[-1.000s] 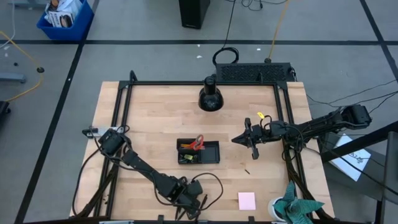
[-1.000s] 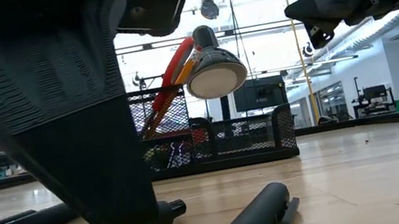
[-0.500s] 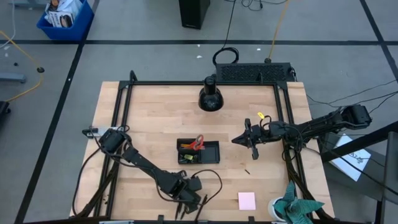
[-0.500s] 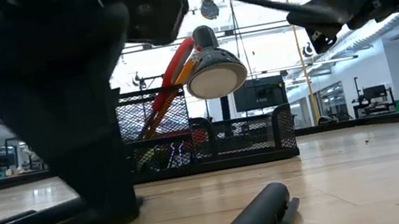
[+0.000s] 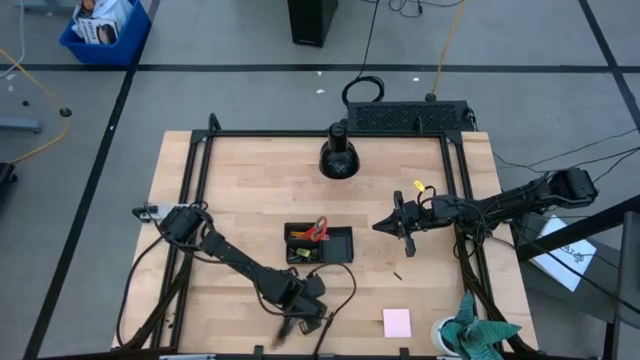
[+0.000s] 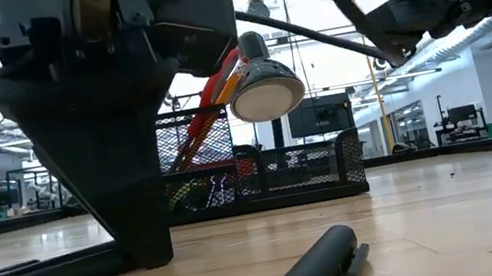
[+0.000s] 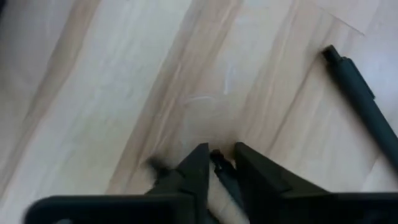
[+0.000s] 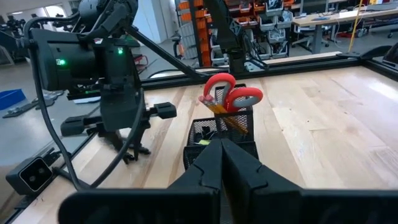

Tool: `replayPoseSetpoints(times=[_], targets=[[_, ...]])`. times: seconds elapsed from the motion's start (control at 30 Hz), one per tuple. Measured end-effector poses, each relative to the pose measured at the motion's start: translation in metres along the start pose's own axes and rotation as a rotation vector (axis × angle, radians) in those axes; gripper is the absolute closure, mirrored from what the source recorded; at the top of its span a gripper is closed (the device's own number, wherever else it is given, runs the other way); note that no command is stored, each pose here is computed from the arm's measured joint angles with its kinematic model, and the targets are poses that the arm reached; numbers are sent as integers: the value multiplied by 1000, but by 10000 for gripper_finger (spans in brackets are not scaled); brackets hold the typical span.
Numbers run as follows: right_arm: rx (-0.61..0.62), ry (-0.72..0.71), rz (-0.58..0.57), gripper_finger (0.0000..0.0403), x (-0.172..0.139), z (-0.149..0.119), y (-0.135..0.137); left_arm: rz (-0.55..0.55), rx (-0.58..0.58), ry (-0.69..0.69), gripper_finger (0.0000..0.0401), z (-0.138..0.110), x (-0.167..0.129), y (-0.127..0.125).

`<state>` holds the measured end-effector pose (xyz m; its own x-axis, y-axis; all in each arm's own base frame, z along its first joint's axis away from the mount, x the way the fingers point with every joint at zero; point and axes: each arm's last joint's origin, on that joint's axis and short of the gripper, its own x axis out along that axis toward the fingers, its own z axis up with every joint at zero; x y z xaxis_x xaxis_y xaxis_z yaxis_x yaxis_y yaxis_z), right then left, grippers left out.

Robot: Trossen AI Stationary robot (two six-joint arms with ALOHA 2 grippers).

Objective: Pick and place office supplies into organizer
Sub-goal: Put the pen into the top left section of the desk organizer

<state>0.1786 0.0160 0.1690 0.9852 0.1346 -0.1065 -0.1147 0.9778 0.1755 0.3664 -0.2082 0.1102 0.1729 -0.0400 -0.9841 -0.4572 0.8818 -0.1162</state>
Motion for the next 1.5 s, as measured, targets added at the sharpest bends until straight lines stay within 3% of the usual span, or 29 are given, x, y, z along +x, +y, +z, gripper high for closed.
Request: replayPoseSetpoints(times=[0.17,0.47,0.87,1.13,1.27,1.5], targets=[[0,0,0,403,0,0,0,-11,-4,-2,390,-5,0,-4],[0,-1,-1,403,0,0,0,-19,84,-56,395,0,-7,-14],[-1,-7,2,403,0,1,0,-93,261,-219,396,31,-48,-42],[-1,-7,3,403,0,1,0,-7,431,-344,398,41,-69,-49],[0,-8,3,403,0,1,0,61,527,-452,398,49,-101,-50],[17,-15,5,403,0,2,0,204,522,-668,398,47,-190,-18]])
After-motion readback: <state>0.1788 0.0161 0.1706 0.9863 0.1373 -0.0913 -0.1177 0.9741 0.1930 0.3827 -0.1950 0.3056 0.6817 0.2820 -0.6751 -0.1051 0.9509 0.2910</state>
